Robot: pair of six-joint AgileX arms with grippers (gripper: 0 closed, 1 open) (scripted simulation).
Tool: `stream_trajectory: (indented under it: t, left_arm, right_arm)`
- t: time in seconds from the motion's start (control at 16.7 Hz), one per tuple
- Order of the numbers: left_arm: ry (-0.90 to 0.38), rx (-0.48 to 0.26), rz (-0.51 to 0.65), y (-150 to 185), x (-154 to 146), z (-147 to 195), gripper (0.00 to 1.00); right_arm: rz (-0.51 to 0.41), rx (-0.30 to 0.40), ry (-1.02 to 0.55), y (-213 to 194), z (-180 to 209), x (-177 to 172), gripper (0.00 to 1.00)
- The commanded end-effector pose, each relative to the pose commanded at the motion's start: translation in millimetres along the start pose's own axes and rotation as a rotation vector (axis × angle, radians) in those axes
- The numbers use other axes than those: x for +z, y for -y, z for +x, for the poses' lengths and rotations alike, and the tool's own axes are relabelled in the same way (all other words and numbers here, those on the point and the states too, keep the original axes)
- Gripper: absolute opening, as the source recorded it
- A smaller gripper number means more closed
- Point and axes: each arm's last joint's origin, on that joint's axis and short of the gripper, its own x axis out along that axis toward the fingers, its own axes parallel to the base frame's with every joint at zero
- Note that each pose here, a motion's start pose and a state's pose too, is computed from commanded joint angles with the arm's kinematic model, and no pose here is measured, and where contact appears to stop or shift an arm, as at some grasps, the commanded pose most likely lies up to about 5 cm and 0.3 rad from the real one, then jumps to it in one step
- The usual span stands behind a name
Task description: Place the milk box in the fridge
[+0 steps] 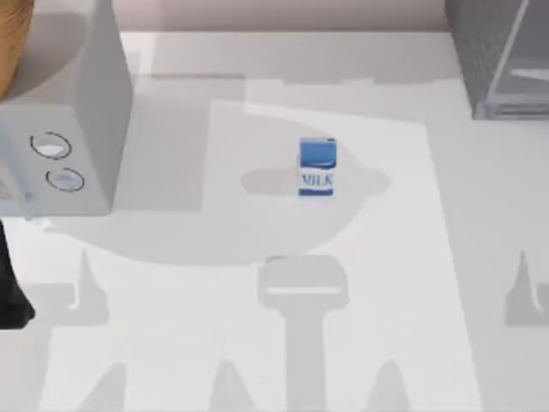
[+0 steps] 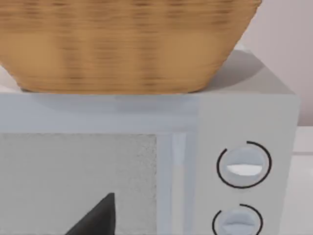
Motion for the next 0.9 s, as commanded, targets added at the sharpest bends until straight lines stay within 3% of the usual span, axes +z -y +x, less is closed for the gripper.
stream_trajectory:
  t: [0.24,0.54,0.9]
  left_arm:
    - [0.0,0.0,0.0,0,0,0,1.0]
    - [0.0,0.0,0.0,0,0,0,1.0]
    - [0.0,0.0,0.0,0,0,0,1.0]
  right_arm:
    - [0.001,0.004,0.016,-1,1,7,1.0]
    - [0.006,0.011,0.096,-10,13,51,1.0]
    - [0.03,-0.007,0.167,-44,78,106,1.0]
